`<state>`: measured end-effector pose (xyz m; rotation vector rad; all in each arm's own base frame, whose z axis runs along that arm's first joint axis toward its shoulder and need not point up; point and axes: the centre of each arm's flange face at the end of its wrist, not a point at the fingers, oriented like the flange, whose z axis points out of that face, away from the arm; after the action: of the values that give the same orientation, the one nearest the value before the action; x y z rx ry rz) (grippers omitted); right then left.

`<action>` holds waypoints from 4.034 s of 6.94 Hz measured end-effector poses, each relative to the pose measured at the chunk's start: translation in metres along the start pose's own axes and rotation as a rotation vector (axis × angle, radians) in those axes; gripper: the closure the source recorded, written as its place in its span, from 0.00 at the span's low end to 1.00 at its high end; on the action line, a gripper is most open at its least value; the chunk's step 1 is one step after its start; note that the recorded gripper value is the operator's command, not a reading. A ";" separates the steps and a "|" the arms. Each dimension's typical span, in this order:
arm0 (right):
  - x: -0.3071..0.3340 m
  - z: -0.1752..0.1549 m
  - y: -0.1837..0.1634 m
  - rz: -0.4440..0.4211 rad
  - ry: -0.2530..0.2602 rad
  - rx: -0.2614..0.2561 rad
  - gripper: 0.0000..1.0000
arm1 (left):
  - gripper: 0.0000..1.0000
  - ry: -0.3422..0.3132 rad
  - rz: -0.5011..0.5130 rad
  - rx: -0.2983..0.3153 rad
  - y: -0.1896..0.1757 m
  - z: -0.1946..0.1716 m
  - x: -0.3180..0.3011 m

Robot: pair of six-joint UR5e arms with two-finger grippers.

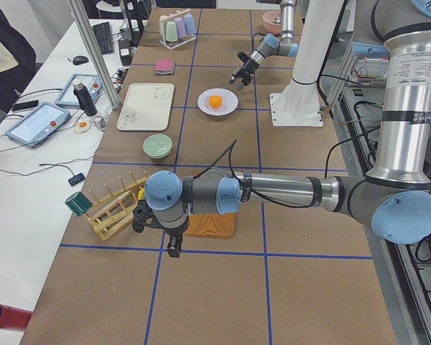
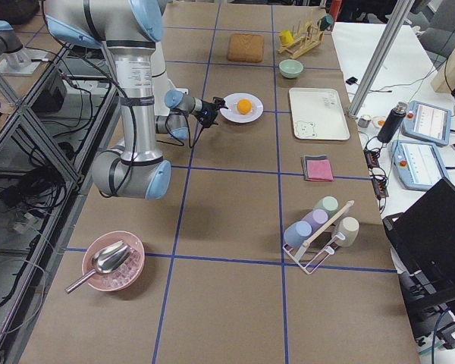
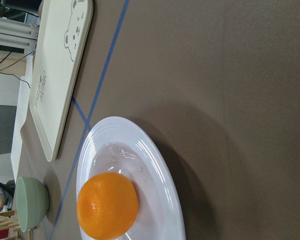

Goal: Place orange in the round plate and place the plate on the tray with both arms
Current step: 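Lower the right gripper to the plate rim nearest the robot and grip it, then slide the plate with the right gripper toward the bear tray, then release the plate on the bear tray and lift the right gripper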

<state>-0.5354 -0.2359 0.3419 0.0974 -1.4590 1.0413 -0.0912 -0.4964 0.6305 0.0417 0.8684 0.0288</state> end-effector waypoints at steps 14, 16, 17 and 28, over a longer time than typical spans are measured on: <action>-0.072 0.050 -0.024 0.101 -0.187 0.098 1.00 | 0.01 -0.002 0.022 0.022 0.020 -0.005 0.008; -0.126 0.079 -0.061 0.101 -0.228 0.187 1.00 | 0.01 -0.002 0.022 0.023 0.022 -0.005 0.008; -0.152 0.108 -0.080 0.079 -0.195 0.254 1.00 | 0.01 -0.002 0.024 0.024 0.022 -0.005 0.009; -0.257 0.198 -0.108 -0.270 0.182 0.324 0.00 | 0.01 -0.006 0.020 0.050 0.029 -0.019 0.026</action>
<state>-0.5615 -0.5556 0.2220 0.4101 -1.0706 1.0260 -0.0893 -0.4659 0.5999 0.0974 0.8624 0.0254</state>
